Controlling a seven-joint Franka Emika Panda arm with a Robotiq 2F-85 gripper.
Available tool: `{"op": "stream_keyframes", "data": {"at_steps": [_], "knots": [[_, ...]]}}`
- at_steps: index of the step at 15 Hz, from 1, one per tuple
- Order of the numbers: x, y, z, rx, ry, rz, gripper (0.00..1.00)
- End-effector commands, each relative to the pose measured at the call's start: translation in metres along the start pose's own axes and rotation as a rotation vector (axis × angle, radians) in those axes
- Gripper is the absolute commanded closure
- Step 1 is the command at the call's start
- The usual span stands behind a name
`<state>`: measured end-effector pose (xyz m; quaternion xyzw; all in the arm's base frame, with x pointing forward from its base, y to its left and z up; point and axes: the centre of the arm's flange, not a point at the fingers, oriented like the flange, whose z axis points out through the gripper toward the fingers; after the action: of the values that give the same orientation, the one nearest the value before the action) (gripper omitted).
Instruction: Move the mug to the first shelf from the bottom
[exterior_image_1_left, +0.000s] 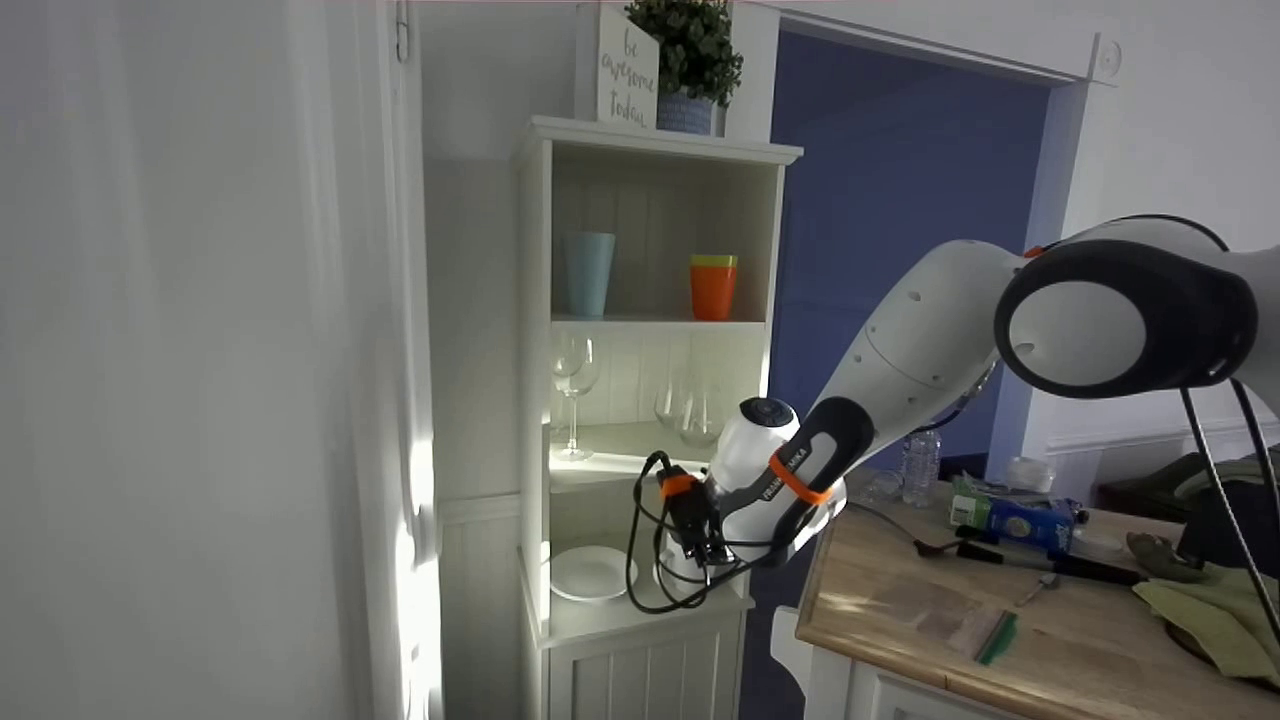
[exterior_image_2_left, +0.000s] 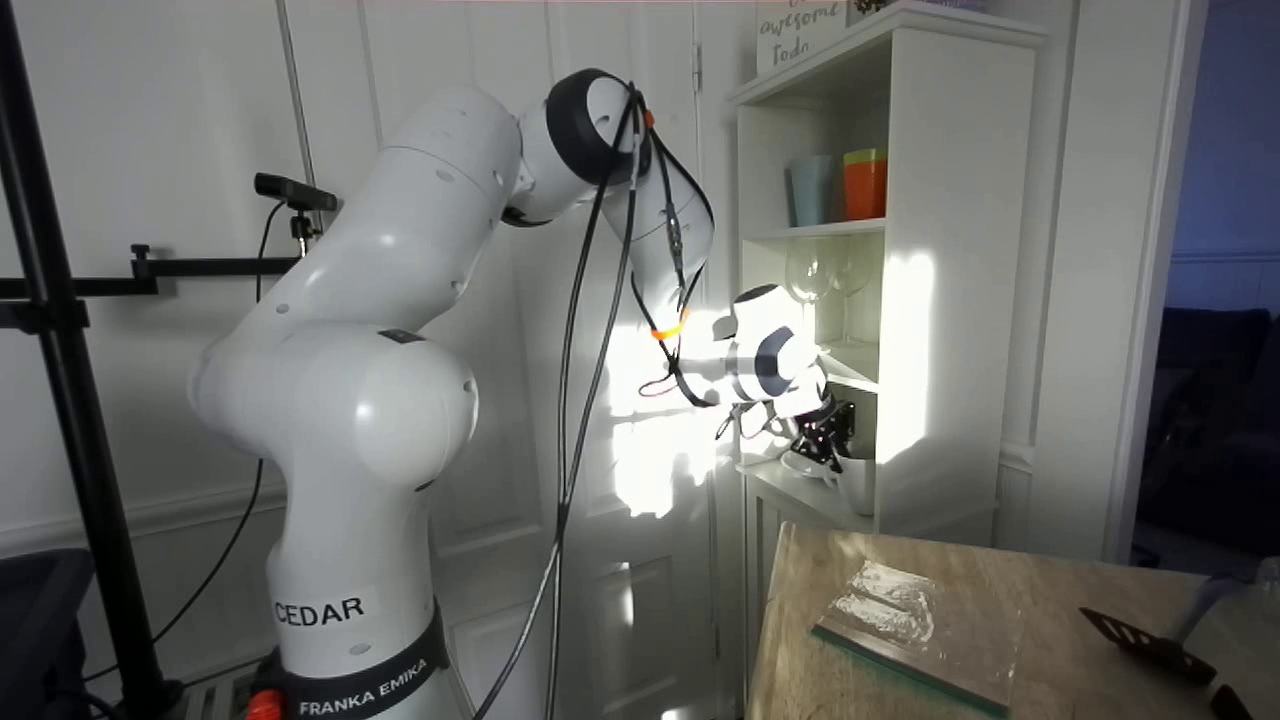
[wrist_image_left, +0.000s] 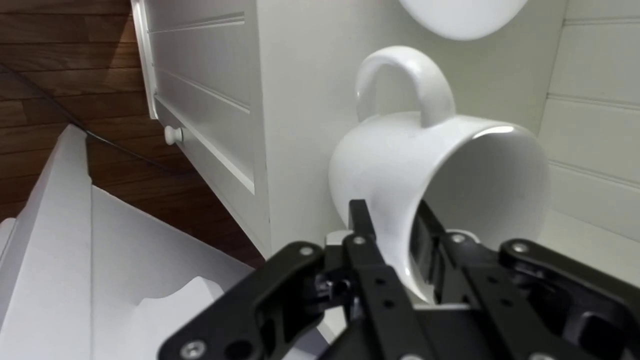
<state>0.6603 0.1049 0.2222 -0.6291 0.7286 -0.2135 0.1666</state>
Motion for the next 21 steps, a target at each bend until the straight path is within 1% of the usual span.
{"op": "stream_keyframes", "data": {"at_steps": [1, 2, 3, 4, 5, 6, 8, 9, 10, 11, 12, 13, 14, 15, 16, 17, 19, 20, 21], "knots": [[0.000, -0.004, 0.001, 0.029, -0.016, 0.004, 0.69], [0.000, -0.004, 0.001, 0.034, -0.017, 0.002, 0.67], [0.000, -0.005, 0.000, 0.041, -0.016, -0.002, 0.61], [0.000, -0.005, 0.000, 0.046, -0.016, -0.005, 0.58], [0.001, -0.005, 0.000, 0.050, -0.015, -0.008, 0.58], [0.001, -0.005, -0.001, 0.054, -0.013, -0.012, 0.53], [0.001, -0.004, -0.003, 0.062, -0.005, -0.027, 0.48], [-0.001, -0.003, -0.005, 0.071, -0.004, -0.039, 0.41], [-0.003, -0.002, -0.008, 0.077, -0.009, -0.054, 0.43], [-0.005, 0.000, -0.012, 0.087, -0.008, -0.065, 0.43], [-0.008, 0.001, -0.016, 0.093, -0.011, -0.078, 0.39], [-0.012, 0.004, -0.020, 0.094, -0.013, -0.087, 0.39], [-0.016, 0.009, -0.025, 0.084, -0.016, -0.101, 0.34], [-0.019, 0.013, -0.027, 0.081, -0.015, -0.117, 0.32], [-0.023, 0.018, -0.029, 0.080, -0.014, -0.130, 0.33], [-0.026, 0.025, -0.033, 0.081, -0.012, -0.143, 0.31], [-0.030, 0.037, -0.040, 0.099, -0.005, -0.169, 0.36], [-0.032, 0.043, -0.046, 0.109, -0.004, -0.183, 0.36], [-0.035, 0.050, -0.052, 0.121, -0.004, -0.201, 0.39]]}}
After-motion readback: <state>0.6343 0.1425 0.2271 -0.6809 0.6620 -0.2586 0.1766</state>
